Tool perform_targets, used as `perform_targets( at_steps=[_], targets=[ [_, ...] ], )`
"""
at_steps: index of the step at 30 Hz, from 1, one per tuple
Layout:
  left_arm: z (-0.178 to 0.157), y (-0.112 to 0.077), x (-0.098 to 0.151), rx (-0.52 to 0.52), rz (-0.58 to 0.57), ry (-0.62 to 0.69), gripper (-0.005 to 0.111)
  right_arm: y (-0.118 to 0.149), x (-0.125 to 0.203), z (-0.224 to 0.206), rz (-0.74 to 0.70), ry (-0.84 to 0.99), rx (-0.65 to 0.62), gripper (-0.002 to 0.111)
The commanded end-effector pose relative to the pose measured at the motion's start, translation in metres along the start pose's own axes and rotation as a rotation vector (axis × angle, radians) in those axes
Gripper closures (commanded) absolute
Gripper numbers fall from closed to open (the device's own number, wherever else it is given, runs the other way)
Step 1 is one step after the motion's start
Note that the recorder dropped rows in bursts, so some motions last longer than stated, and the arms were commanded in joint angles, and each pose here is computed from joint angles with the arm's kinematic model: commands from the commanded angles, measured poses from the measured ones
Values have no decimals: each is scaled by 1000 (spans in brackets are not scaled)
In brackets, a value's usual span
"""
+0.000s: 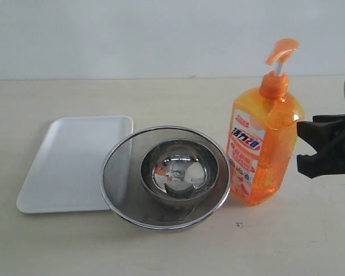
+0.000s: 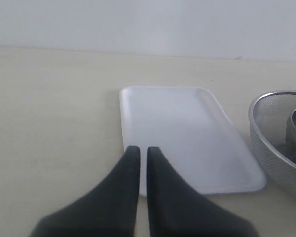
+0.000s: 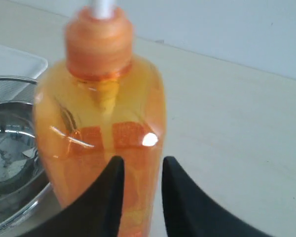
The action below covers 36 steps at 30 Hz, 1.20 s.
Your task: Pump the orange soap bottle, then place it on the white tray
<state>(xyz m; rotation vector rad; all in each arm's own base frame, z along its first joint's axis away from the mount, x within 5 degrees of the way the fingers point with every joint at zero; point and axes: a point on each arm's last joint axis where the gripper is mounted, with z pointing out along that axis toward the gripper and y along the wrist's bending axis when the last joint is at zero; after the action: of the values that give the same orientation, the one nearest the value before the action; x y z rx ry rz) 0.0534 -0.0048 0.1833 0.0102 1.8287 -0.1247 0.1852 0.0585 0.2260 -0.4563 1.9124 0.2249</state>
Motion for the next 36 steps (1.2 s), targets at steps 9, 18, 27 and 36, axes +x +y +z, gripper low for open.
perform_targets(
  at_steps=[9, 18, 27, 36],
  targets=[
    [0, 0, 1, -3, -5, -4, 102, 1, 0, 0, 27, -14, -12, 3],
    [0, 0, 1, -3, -5, -4, 102, 14, 16, 15, -39, -59, -150, 9],
    [0, 0, 1, -3, -5, -4, 102, 12, 26, 36, -103, -88, -152, 9],
    [0, 0, 1, -3, -5, -4, 102, 16, 33, 49, -131, -136, -202, 9]
  ],
)
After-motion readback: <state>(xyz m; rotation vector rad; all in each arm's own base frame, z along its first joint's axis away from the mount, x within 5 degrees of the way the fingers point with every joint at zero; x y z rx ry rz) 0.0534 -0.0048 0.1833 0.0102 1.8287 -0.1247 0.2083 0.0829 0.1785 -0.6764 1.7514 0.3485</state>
